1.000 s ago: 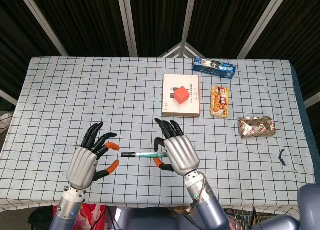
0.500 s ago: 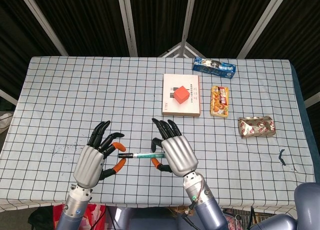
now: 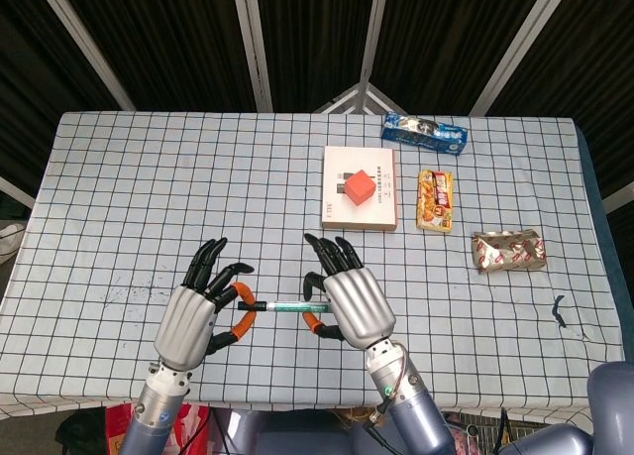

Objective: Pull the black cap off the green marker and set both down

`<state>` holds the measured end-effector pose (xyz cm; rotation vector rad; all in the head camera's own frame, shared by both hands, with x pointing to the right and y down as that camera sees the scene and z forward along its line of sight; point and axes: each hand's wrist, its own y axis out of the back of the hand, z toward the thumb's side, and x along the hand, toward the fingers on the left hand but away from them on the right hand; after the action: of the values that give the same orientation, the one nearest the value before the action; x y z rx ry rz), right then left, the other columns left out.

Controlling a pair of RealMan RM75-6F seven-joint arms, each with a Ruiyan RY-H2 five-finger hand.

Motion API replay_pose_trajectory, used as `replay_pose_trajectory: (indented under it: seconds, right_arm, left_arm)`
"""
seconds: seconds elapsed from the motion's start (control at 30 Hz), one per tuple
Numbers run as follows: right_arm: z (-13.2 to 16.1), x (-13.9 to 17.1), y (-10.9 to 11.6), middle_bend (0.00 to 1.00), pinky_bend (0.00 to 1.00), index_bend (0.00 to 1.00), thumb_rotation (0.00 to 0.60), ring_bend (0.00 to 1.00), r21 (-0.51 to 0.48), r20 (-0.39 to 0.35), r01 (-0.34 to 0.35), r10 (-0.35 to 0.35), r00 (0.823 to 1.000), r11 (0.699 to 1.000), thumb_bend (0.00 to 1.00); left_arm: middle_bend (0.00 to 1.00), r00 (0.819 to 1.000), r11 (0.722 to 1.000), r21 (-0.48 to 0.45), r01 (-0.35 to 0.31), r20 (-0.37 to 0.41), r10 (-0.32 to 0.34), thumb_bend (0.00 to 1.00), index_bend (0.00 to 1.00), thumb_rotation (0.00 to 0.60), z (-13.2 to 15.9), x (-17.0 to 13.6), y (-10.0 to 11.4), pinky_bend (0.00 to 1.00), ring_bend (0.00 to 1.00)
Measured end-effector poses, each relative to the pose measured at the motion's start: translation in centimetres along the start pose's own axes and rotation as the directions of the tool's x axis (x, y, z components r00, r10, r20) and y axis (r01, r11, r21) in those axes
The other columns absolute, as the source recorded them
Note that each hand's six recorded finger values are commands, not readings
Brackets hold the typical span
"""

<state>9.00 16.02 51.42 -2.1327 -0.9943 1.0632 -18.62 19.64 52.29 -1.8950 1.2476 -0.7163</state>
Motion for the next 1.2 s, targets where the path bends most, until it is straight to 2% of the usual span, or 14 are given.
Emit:
replay_pose_trajectory:
  seconds: [0.33, 0.77, 1.2]
  right_arm:
    - [-0.3, 0.1, 0.1, 0.06, 0.06, 0.69, 0.600, 0.09, -0.001, 0.005, 0.000, 0.000, 1.000, 1.000, 0.45]
    - [-0.4, 0.2, 0.1, 0.06, 0.06, 0.70, 0.600, 0.09, -0.009, 0.003, 0.002, -0.002, 1.000, 1.000, 0.45]
    - [-1.0, 0.4, -0.1, 0.06, 0.06, 0.70, 0.600, 0.09, -0.009, 0.015, -0.007, 0.007, 1.000, 1.000, 0.46]
  left_arm:
    - [0.30, 1.000, 1.000, 0.002, 0.010, -0.009, -0.010, 0.42, 0.55, 0.600, -0.3, 0.2, -0.4, 0.03, 0.00]
    - [0.32, 1.000, 1.000, 0.002, -0.008, -0.030, 0.008, 0.50, 0.57, 0.600, -1.0, 0.1, 0.0, 0.03, 0.00]
    - [0.32, 0.999, 1.000, 0.000, -0.010, -0.044, 0.010, 0.51, 0.58, 0.600, -2.0, -0.4, 0.4, 0.03, 0.00]
